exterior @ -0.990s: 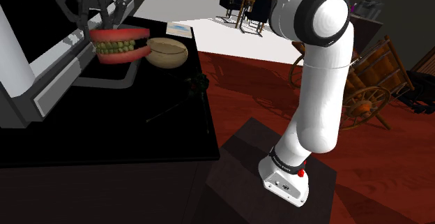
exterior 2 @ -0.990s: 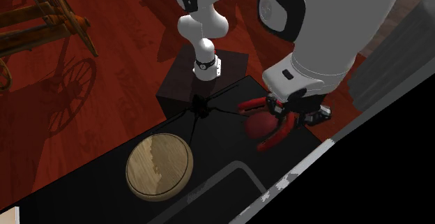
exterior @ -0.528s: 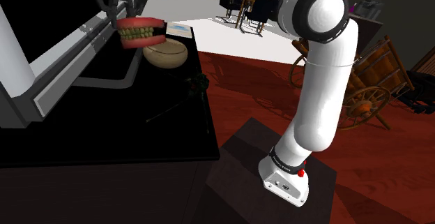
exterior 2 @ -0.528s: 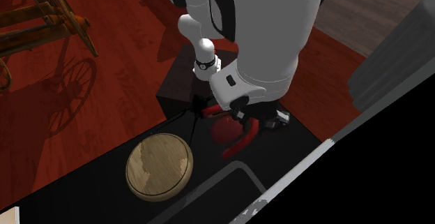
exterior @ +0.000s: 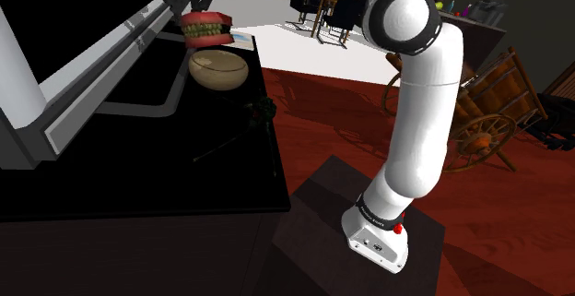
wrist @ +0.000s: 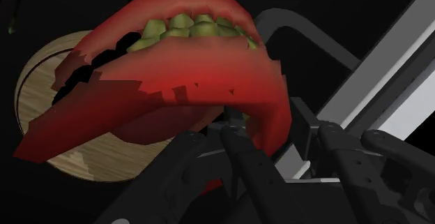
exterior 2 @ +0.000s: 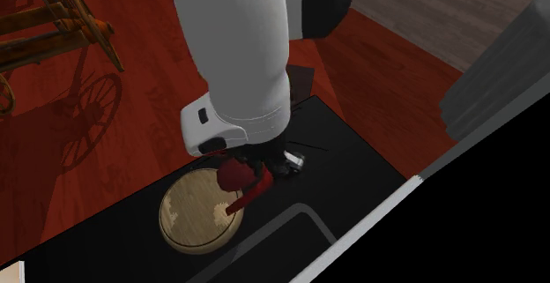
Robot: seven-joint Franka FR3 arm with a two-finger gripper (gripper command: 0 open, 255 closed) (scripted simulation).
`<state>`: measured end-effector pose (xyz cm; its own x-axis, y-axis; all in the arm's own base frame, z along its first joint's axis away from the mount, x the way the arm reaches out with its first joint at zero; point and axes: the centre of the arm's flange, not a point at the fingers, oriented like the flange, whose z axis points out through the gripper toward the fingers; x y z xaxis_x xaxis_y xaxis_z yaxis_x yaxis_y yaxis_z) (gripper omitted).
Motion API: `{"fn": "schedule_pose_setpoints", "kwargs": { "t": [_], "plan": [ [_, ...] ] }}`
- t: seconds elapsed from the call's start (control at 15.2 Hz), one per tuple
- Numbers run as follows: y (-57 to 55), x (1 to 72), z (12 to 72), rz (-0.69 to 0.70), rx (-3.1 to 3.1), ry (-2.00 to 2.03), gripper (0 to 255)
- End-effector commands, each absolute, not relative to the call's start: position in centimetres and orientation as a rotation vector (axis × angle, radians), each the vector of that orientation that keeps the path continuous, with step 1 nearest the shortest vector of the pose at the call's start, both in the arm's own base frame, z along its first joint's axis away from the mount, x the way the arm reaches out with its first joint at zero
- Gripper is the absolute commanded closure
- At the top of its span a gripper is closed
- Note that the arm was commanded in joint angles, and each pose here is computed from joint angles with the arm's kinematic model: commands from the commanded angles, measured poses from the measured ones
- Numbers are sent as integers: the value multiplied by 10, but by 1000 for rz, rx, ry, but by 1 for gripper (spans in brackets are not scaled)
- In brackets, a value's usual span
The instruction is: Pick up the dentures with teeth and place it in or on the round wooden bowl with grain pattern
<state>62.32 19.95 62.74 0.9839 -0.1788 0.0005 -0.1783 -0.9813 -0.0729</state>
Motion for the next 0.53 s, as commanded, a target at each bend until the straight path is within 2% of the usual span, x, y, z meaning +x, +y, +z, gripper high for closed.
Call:
{"fn": "schedule_pose_setpoints", "kwargs": {
  "t": [0.0, 0.46],
  "plan": [
    [175, 632, 629, -12, -3056, 273, 255],
    [90, 673, 634, -12, -3056, 273, 255]
  ]
}}
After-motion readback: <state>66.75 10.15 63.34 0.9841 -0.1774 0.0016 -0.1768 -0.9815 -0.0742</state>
